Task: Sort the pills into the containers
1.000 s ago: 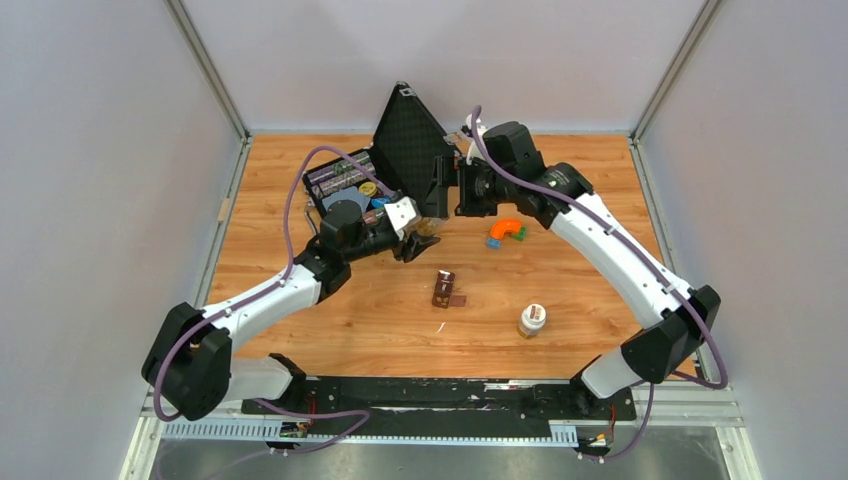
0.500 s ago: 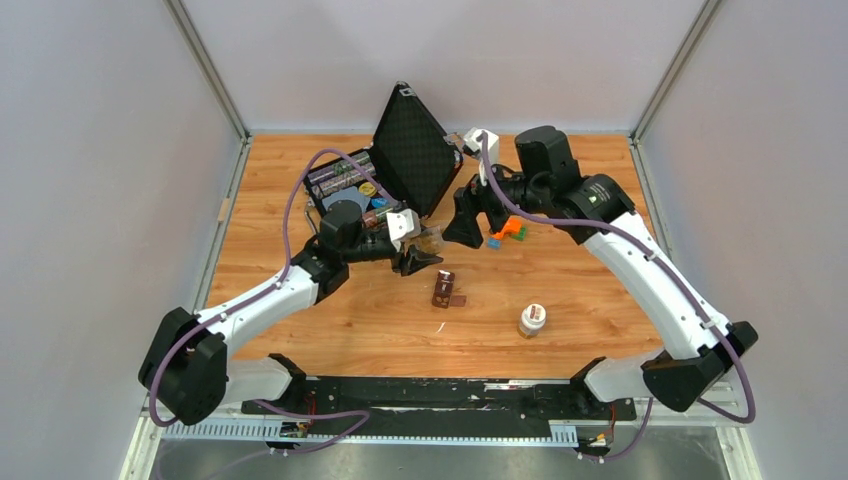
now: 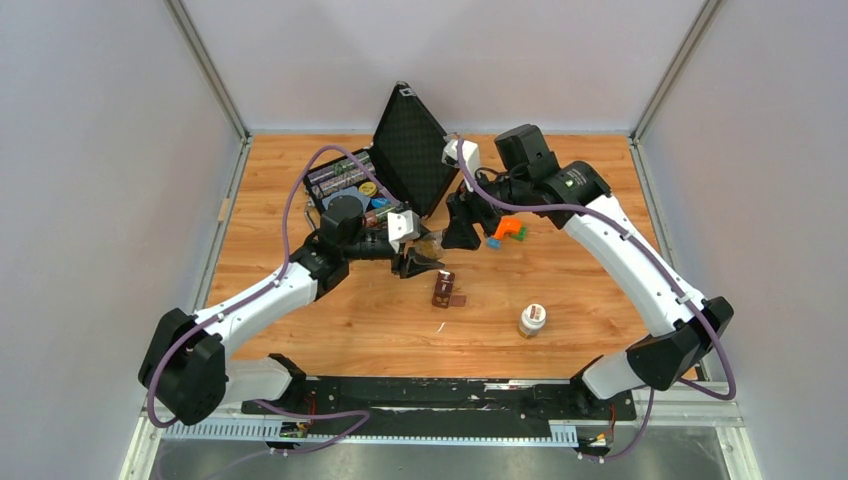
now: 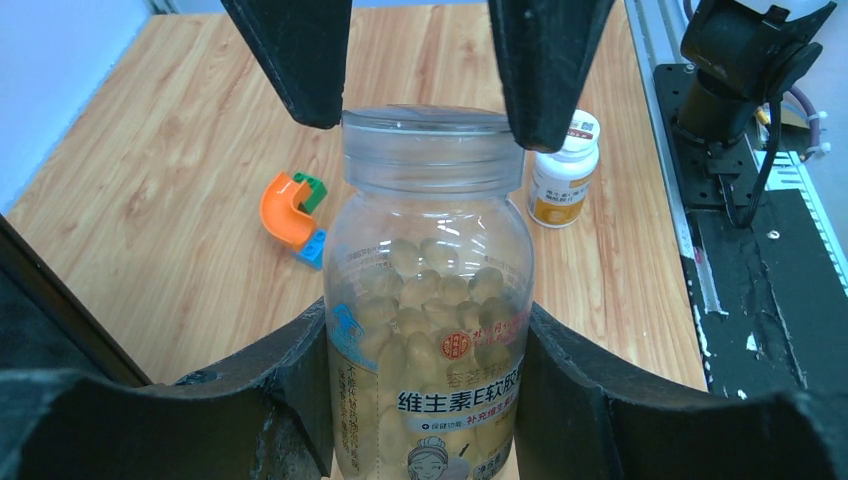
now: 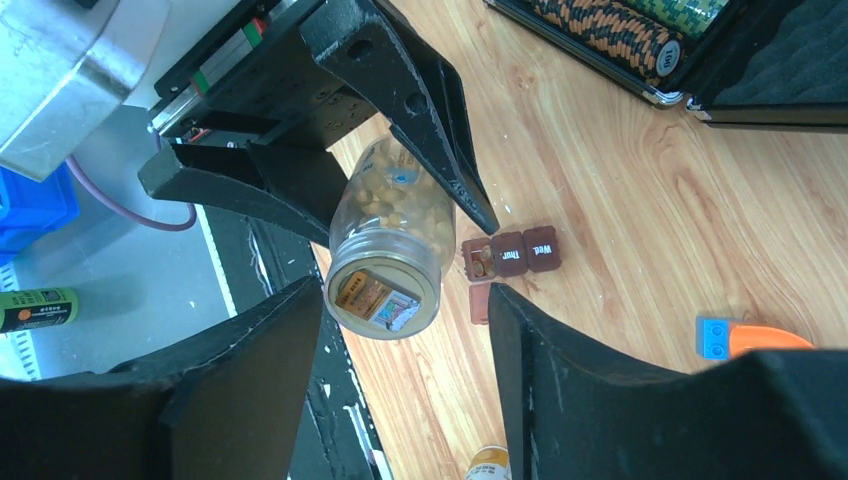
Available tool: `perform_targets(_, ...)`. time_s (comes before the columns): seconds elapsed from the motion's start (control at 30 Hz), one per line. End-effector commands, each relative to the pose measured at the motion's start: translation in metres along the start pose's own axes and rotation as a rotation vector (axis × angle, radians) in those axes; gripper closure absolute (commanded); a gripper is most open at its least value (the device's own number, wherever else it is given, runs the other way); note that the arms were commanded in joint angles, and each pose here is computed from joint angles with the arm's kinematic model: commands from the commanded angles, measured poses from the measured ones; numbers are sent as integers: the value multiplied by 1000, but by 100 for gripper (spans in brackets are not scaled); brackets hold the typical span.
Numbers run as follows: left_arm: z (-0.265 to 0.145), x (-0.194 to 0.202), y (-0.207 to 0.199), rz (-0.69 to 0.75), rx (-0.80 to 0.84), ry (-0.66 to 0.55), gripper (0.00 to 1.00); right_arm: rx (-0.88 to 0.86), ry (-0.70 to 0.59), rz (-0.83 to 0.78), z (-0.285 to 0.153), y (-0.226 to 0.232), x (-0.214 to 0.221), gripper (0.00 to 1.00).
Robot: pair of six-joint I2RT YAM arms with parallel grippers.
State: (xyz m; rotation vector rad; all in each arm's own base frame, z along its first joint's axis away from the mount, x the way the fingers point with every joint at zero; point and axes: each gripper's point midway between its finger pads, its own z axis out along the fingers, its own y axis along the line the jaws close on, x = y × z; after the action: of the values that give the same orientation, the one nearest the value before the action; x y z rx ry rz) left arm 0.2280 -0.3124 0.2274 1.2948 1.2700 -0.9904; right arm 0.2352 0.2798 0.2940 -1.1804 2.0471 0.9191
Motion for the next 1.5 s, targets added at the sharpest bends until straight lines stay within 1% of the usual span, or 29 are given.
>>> perform_targets(0.0,1,-27,2,72,13,-57,100,-46,-40,-28,0,7,-16,38)
perform_targets(0.2,2,-26,5,72,4,-56,100,-30,-16,-6,8,1,-9,39)
perform_targets(0.23,2,-26,5,72,4,-57,100,-22,-15,-2,9,-1,-9,42)
perform_targets(0.3,3,-26,6,72,2,-58,100,-12,-21,13,11,-3,-11,53)
perform_targets(0.33,3,-26,7,72,1,-60,100,-7,-26,26,11,-3,-13,62)
perform_targets(0.4,4,-27,9,69,-9,-66,100,23,-26,79,15,-9,-15,88)
perform_targets(0.43,4,-27,12,68,-24,-65,100,46,-28,111,16,-13,-16,95)
perform_targets(0.47,5,-28,15,66,-35,-67,100,66,-29,157,18,-17,-16,99)
perform_targets(0.57,6,-29,33,69,-122,-69,100,91,-43,297,28,-21,-16,100)
perform_targets(0.67,6,-25,49,65,-200,-61,100,131,-75,450,37,-25,-21,95)
perform_targets(0.77,6,-23,57,68,-238,-59,100,237,-115,680,42,-38,-26,89)
perform_targets(0.8,6,-22,59,72,-250,-57,100,241,-137,737,42,-39,-31,89)
perform_targets(0.83,5,-21,60,76,-258,-57,100,217,-157,758,45,-36,-37,90)
perform_targets(0.87,5,-20,62,77,-269,-54,100,202,-173,761,47,-35,-43,89)
perform_targets(0.97,2,-17,62,87,-277,-43,100,255,-205,782,47,-47,-55,83)
perform_targets(1.0,2,-16,61,87,-278,-39,100,273,-217,791,44,-50,-57,75)
perform_targets(1.07,1,-14,60,85,-279,-31,100,297,-242,793,37,-52,-60,48)
perform_targets(1.13,0,-11,59,78,-278,-25,100,332,-267,764,27,-55,-60,25)
perform_targets(1.17,-1,-12,58,76,-279,-25,100,345,-277,734,21,-55,-60,19)
perform_targets(1.2,-1,-10,57,71,-277,-21,100,351,-283,699,16,-56,-60,14)
perform_targets(1.3,-2,-11,54,70,-268,-22,100,337,-276,551,1,-53,-57,11)
perform_targets(1.47,-2,-16,42,78,-205,-27,100,188,-222,238,-13,-21,-42,11)
